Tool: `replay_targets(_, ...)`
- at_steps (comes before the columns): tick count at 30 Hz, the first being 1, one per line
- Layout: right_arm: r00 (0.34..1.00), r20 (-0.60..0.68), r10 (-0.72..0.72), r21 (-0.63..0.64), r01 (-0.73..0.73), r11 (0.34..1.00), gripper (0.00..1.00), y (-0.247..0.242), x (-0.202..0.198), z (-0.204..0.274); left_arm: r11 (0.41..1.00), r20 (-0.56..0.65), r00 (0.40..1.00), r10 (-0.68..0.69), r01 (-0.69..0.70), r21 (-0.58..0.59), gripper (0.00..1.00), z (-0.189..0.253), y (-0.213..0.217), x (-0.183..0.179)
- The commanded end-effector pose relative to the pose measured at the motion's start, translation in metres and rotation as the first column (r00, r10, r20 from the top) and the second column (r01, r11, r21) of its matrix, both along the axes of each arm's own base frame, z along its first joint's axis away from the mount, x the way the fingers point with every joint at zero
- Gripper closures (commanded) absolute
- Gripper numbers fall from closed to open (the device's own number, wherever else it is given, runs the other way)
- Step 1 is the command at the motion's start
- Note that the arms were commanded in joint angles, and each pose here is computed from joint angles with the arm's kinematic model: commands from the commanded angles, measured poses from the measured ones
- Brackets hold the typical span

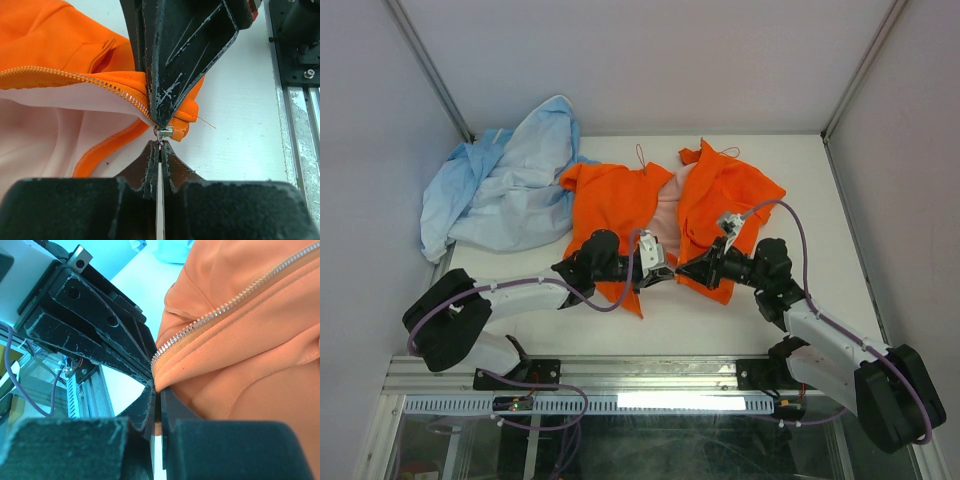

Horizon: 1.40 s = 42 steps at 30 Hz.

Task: Zip up the jacket

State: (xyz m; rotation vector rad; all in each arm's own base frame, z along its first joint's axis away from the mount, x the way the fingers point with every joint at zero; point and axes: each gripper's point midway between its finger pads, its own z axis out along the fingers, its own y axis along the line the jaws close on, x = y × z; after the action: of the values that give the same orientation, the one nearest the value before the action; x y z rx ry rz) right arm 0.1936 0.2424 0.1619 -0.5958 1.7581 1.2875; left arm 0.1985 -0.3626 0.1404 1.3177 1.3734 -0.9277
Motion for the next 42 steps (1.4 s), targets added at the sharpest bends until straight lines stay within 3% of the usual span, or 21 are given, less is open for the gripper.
replay_targets(1,0.996,0.083,-0.017,0.014,0.016,1.000,1.00,0.001,0.011,0.025,1.000,0.015,1.000,0.000,0.000,0.010,1.00,0.017,-0.005,0.003)
replay_targets(5,0.998,0.054,-0.027,0.000,0.027,1.000,1.00,-0.003,0.011,0.020,0.990,0.020,0.990,0.139,-0.139,0.031,1.00,0.020,0.012,0.017)
replay_targets(9,0.998,0.061,-0.036,0.003,0.036,0.999,1.00,-0.005,0.012,0.019,0.983,0.034,0.984,0.177,-0.179,0.044,1.00,0.028,0.021,0.015)
replay_targets(11,0.997,0.075,-0.036,0.011,0.036,0.999,1.00,-0.004,0.013,0.021,0.981,0.047,0.982,0.185,-0.187,0.046,1.00,0.030,0.020,0.009)
replay_targets(13,0.984,0.017,-0.176,0.047,0.175,0.984,1.00,-0.011,0.034,0.024,0.980,0.051,0.981,0.187,-0.189,0.053,1.00,0.029,0.016,0.001)
replay_targets(23,0.972,0.006,-0.236,0.086,0.235,0.968,1.00,-0.010,0.053,0.031,0.960,0.084,0.966,0.245,-0.254,0.119,1.00,0.012,-0.010,-0.042)
replay_targets(28,0.974,0.054,-0.221,0.075,0.217,0.973,1.00,-0.009,0.053,0.034,0.936,-0.030,0.940,0.339,-0.334,0.107,0.80,0.011,-0.009,-0.045)
replay_targets(31,0.973,0.089,-0.212,0.062,0.207,0.976,1.00,-0.012,0.048,0.033,0.904,-0.133,0.894,0.428,-0.423,0.069,0.65,0.026,-0.001,-0.041)
replay_targets(36,0.967,0.127,-0.222,0.062,0.216,0.974,1.00,-0.017,0.044,0.031,0.868,-0.284,0.822,0.493,-0.486,0.100,0.52,0.035,0.014,-0.049)
replay_targets(40,0.967,0.128,-0.220,0.058,0.214,0.975,1.00,-0.019,0.040,0.026,0.759,-0.385,0.660,0.645,-0.613,0.219,0.42,0.028,0.039,-0.046)
replay_targets(42,0.967,0.124,-0.224,0.059,0.218,0.974,1.00,-0.021,0.039,0.024,0.671,-0.404,0.547,0.733,-0.677,0.301,0.38,0.019,0.059,-0.045)
